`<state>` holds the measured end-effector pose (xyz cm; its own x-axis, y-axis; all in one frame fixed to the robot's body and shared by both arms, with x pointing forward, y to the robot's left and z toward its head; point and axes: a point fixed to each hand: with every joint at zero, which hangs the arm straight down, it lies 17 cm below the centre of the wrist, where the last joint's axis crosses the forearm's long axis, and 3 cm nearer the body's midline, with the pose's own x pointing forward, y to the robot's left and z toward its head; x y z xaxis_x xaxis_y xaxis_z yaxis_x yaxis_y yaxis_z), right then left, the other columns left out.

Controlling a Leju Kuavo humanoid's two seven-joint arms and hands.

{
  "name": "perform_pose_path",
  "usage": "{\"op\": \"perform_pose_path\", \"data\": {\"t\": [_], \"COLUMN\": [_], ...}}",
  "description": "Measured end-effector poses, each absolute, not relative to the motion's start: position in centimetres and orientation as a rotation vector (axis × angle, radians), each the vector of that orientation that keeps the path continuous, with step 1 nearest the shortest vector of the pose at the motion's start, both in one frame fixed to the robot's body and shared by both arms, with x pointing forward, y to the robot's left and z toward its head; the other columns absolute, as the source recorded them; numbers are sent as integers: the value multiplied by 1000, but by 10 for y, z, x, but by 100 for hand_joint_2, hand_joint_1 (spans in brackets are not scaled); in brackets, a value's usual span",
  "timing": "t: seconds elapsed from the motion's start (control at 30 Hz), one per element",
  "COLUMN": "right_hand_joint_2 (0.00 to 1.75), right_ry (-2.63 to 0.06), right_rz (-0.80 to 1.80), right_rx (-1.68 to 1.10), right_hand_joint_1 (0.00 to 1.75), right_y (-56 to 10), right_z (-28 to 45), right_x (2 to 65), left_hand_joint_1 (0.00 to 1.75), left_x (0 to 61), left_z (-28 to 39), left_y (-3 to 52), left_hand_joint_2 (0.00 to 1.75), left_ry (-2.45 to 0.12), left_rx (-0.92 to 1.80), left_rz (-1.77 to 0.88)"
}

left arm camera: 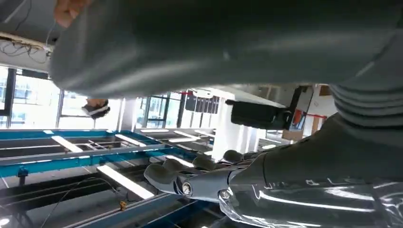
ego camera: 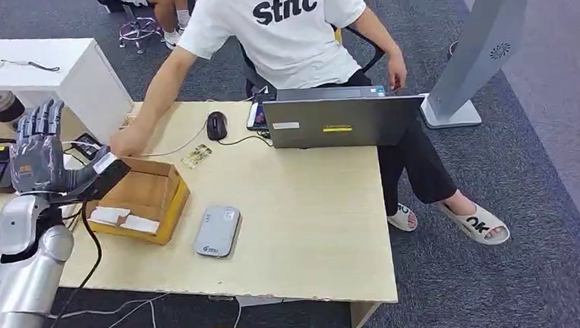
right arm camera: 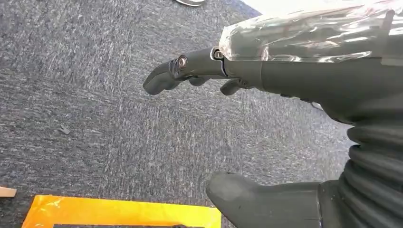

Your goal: Pass the card to the sensor for recognition and then transmit it.

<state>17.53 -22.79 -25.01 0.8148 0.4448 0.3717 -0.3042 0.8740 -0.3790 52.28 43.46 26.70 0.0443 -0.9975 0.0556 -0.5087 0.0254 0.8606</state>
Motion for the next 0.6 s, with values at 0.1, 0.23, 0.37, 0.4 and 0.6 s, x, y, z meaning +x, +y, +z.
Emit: {"op": "perform_pose_path", "data": {"t": [0.1,0.23,0.37,0.4,0.6], "right_hand_joint_2": [175,175,175,175,175], "right_ry": [-465,-459,-446,-444,-419], "right_rz": [391,369,335,323,244], "right_rx": [-311,-320,-328,-332,-348], "right_hand_joint_1": [0,0,0,0,0], "right_y": [-228,-232,-236,-238,-248], "right_z": [-251,-252,-255,-255,-259], "right_x": [172,165,156,153,135], "left_hand_joint_1": [0,0,0,0,0], "left_x": [513,488,450,436,350], "left_z": [266,263,254,250,231], "left_y": [439,448,455,457,464], "left_hand_joint_2": [175,175,175,175,175], "left_ry": [-1576,-1625,-1672,-1688,-1761], "left_rx": [1573,1563,1543,1527,1472], "left_rz": [-805,-734,-688,-665,-519]}}
